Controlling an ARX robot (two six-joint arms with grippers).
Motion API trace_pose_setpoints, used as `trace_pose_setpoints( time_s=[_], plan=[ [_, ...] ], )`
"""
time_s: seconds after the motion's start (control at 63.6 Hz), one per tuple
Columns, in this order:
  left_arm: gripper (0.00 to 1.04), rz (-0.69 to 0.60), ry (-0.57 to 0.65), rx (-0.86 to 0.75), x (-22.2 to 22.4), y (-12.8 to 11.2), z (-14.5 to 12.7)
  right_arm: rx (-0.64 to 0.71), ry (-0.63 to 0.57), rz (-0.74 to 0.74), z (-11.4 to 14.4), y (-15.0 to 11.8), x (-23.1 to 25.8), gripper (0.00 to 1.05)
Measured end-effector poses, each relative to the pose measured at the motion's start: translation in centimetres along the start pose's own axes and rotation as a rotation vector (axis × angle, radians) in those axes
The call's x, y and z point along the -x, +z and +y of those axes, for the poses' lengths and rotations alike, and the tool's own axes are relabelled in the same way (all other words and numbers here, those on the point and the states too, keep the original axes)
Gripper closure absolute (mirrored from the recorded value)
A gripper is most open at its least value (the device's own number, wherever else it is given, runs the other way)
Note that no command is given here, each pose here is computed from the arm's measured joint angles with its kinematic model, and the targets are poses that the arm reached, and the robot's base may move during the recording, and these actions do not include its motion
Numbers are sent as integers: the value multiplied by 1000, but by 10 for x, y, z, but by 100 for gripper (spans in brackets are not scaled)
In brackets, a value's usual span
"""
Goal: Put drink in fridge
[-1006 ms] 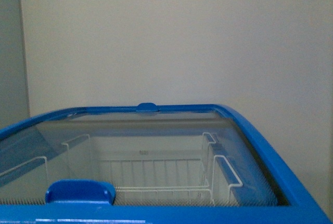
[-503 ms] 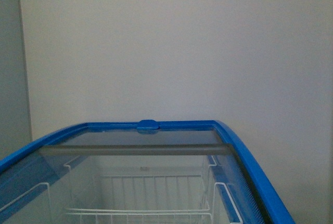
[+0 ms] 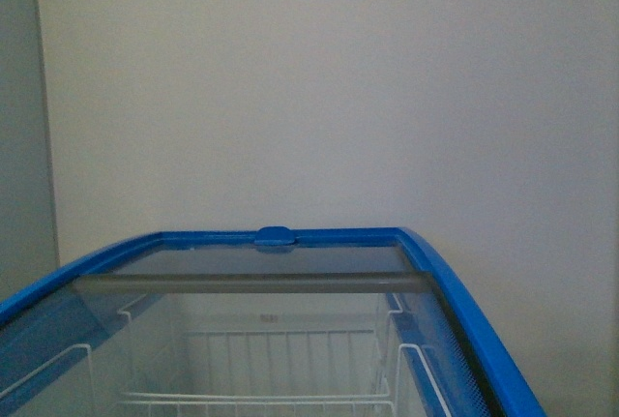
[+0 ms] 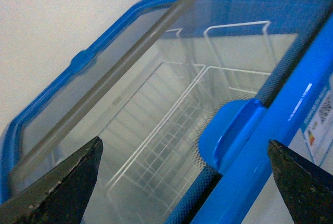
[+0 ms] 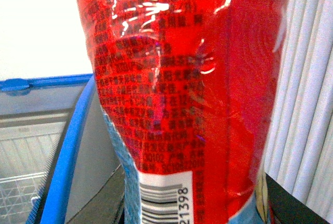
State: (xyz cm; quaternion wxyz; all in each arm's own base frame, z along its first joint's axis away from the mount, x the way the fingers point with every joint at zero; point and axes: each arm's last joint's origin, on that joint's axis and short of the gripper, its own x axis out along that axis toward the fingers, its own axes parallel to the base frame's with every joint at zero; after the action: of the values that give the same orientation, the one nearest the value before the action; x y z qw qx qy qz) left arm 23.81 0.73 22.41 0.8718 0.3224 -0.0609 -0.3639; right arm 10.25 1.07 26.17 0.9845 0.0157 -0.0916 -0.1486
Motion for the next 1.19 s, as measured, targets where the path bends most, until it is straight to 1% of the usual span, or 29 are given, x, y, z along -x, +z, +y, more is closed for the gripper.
trace_pose_setpoints(
  time_s=[0.047, 0.094, 0.189, 0.267, 0.44, 0.597, 0.865, 0.975, 1.053, 1.195],
  plan=[
    [8, -18, -63, -52, -7, 0, 4, 0, 0, 0, 0, 0, 0, 65],
    [8, -23, -97, -74, -11, 0, 7, 0, 0, 0, 0, 0, 0, 65],
    [8, -15, -164, -94, -23, -5, 12, 0, 0, 0, 0, 0, 0, 65],
    [8, 13, -231, -96, -35, -13, 13, 0, 0, 0, 0, 0, 0, 65],
    [8, 37, -242, -165, -64, -29, 21, 0, 0, 0, 0, 0, 0, 65],
    [8, 52, -253, -198, -90, -36, 33, 0, -1, 0, 0, 0, 0, 65],
    [8, 34, -198, -263, -131, -34, 59, 0, -1, 0, 0, 0, 0, 65],
    [8, 55, -120, -289, -150, -31, 74, 0, 0, 0, 0, 0, 0, 65],
    [8, 87, -36, -318, -169, -27, 92, 0, 0, 0, 0, 0, 0, 65],
    [8, 89, 81, -337, -190, -17, 110, 0, 0, 0, 0, 0, 0, 65]
  ],
)
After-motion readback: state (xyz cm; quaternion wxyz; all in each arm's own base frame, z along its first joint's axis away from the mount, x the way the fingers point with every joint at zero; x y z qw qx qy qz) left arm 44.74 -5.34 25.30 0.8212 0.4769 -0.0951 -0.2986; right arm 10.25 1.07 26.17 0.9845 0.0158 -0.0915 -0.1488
